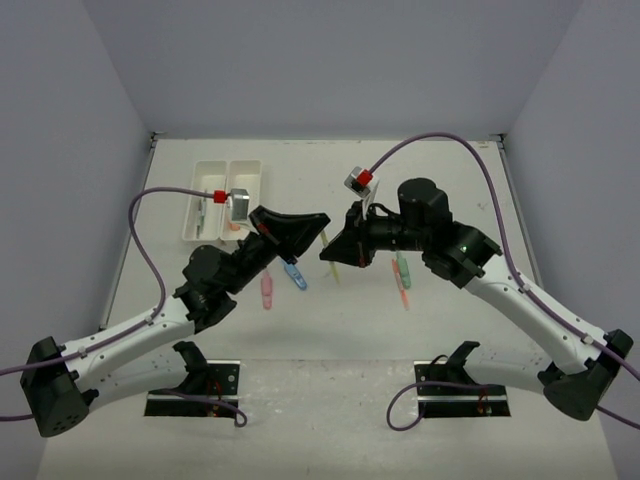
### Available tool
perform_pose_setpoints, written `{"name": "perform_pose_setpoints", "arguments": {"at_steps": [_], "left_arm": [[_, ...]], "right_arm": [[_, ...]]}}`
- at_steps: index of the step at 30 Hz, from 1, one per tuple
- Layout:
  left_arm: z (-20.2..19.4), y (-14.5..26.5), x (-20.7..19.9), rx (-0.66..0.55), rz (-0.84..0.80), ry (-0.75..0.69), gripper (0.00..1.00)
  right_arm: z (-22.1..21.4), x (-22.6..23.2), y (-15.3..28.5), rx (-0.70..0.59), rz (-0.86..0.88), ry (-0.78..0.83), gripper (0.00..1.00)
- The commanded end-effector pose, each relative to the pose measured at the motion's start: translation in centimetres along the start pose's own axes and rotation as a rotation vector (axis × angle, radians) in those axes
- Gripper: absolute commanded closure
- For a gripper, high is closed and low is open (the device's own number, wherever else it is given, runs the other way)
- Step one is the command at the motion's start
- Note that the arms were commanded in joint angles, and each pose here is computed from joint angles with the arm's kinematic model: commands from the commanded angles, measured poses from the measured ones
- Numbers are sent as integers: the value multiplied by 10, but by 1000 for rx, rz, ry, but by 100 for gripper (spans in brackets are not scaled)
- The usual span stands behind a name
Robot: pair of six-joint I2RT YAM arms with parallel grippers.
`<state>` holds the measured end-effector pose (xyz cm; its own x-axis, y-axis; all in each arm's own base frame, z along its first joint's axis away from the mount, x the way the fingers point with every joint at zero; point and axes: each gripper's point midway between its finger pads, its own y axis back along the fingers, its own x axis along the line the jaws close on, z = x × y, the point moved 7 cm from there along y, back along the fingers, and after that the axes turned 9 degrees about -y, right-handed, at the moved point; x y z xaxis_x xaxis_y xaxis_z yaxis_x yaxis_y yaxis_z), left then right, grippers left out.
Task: Sort the stationery into containers
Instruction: Place the pen in the storage box.
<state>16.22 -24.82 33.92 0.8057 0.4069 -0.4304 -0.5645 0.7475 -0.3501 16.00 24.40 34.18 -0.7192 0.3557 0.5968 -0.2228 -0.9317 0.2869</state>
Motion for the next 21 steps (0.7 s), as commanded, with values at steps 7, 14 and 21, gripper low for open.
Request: {"name": "perform_pose_setpoints", "arguments": {"at_steps": [7, 14, 21], "left_arm": [[5, 4, 56, 444, 566, -231, 100], [72, -10, 125, 451, 1013, -586, 100], [114, 3, 252, 463, 1470, -893, 100]], "right_arm": [[47, -18, 1, -399, -8, 123, 31], [9, -54, 39, -516, -332, 35, 1], [-11, -68, 87, -658, -557, 43, 1]]}}
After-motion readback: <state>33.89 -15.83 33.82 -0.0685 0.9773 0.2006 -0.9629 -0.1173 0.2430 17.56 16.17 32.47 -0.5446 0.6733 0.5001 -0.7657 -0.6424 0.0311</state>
